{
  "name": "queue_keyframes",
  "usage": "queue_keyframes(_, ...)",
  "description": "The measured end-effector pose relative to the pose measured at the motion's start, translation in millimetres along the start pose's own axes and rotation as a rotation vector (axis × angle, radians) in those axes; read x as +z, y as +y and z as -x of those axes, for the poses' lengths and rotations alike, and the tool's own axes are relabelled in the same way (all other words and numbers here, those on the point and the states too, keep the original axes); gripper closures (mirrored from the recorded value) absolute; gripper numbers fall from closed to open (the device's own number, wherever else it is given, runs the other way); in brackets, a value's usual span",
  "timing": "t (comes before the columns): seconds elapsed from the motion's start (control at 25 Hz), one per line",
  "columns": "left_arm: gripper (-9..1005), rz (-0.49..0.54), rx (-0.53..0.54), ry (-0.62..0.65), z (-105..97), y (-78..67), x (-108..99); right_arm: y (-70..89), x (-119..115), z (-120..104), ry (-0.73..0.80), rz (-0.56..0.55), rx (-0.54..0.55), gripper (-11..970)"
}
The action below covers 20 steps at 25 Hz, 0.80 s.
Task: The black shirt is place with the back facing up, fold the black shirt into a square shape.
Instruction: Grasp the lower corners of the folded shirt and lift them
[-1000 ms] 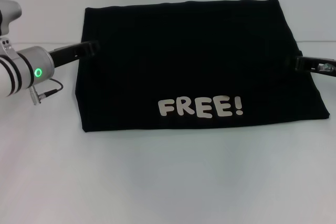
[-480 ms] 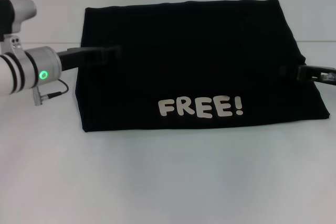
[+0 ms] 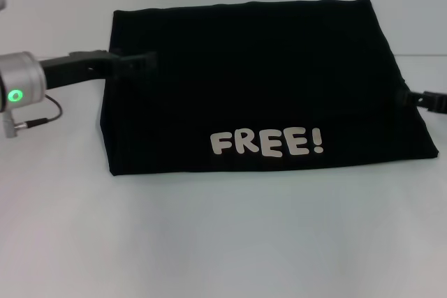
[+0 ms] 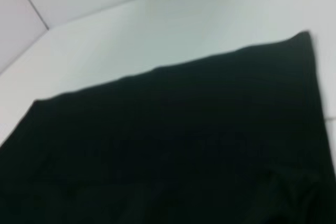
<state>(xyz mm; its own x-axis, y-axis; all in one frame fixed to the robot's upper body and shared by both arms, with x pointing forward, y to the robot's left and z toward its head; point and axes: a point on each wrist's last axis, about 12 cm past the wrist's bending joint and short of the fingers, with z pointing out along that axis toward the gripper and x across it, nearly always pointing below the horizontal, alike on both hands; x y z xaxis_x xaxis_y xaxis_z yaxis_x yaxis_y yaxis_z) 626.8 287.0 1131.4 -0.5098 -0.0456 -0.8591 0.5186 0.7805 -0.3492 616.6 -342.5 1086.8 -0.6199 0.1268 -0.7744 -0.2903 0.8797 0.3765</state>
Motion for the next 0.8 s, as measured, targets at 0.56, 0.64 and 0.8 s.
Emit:
queue_keyframes(0.56,147,-0.052,0.019,0.018,-30.4,0.0,-46.7,-8.9,-56.4,13.3,-0.094,0.193,0.039,166)
queue_keyframes(0.64,147,-0.035,0.024,0.053,-41.1,1.9,-49.0,-8.3,-58.9,13.3,-0.085,0.21,0.046,167)
queue_keyframes(0.8,148,-0.015,0.059,0.145,-60.3,3.4,-48.3,-7.4,-59.3,14.2,-0.076,0.221,0.064,169)
